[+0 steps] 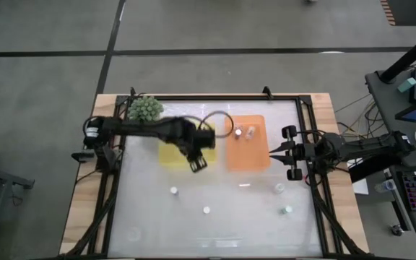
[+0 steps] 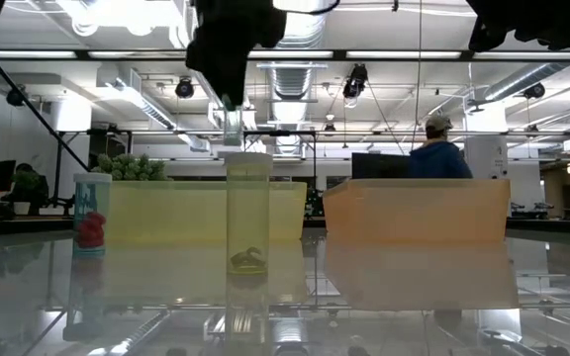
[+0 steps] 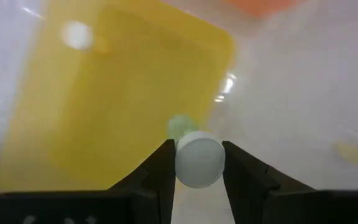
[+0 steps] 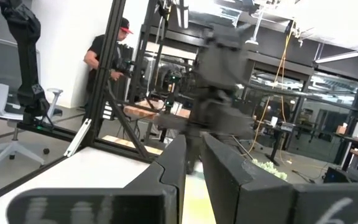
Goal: Pick and place medicine bottles into bin by pill shape (circle, oval)
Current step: Put the left green pill bottle into the yellow bin
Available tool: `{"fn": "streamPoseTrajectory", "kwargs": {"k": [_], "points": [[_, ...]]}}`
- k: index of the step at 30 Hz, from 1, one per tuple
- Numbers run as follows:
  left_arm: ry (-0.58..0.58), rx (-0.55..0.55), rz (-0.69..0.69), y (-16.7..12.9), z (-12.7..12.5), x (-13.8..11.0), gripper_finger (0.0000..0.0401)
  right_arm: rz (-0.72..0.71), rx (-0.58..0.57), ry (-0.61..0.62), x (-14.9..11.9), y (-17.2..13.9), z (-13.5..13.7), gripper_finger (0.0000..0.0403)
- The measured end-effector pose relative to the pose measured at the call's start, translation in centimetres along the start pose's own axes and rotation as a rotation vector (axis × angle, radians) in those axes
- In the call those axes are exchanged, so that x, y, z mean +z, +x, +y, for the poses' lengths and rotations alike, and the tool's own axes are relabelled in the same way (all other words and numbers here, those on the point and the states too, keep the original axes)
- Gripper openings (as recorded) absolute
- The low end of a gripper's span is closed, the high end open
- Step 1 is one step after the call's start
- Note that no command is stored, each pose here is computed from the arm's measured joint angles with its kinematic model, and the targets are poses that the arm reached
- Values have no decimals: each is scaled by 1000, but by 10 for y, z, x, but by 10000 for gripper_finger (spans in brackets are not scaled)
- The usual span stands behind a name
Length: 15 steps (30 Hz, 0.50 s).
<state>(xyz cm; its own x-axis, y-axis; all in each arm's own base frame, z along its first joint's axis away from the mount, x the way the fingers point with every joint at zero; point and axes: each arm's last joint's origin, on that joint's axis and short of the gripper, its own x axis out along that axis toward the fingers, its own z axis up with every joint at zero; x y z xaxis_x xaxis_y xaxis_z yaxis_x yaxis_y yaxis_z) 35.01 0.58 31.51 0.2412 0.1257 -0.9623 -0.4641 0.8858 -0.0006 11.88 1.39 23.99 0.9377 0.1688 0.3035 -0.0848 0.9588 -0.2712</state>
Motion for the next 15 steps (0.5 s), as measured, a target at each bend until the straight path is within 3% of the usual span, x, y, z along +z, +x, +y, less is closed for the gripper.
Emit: {"fn": "streamPoseTrajectory", "kwargs": {"k": [7, 15], "points": [[-37, 61, 15, 19, 43, 14, 93, 16, 4, 3, -2, 0, 0, 43], [-127, 106, 91, 49, 83, 12, 93, 23, 6, 21, -2, 0, 1, 43]]}}
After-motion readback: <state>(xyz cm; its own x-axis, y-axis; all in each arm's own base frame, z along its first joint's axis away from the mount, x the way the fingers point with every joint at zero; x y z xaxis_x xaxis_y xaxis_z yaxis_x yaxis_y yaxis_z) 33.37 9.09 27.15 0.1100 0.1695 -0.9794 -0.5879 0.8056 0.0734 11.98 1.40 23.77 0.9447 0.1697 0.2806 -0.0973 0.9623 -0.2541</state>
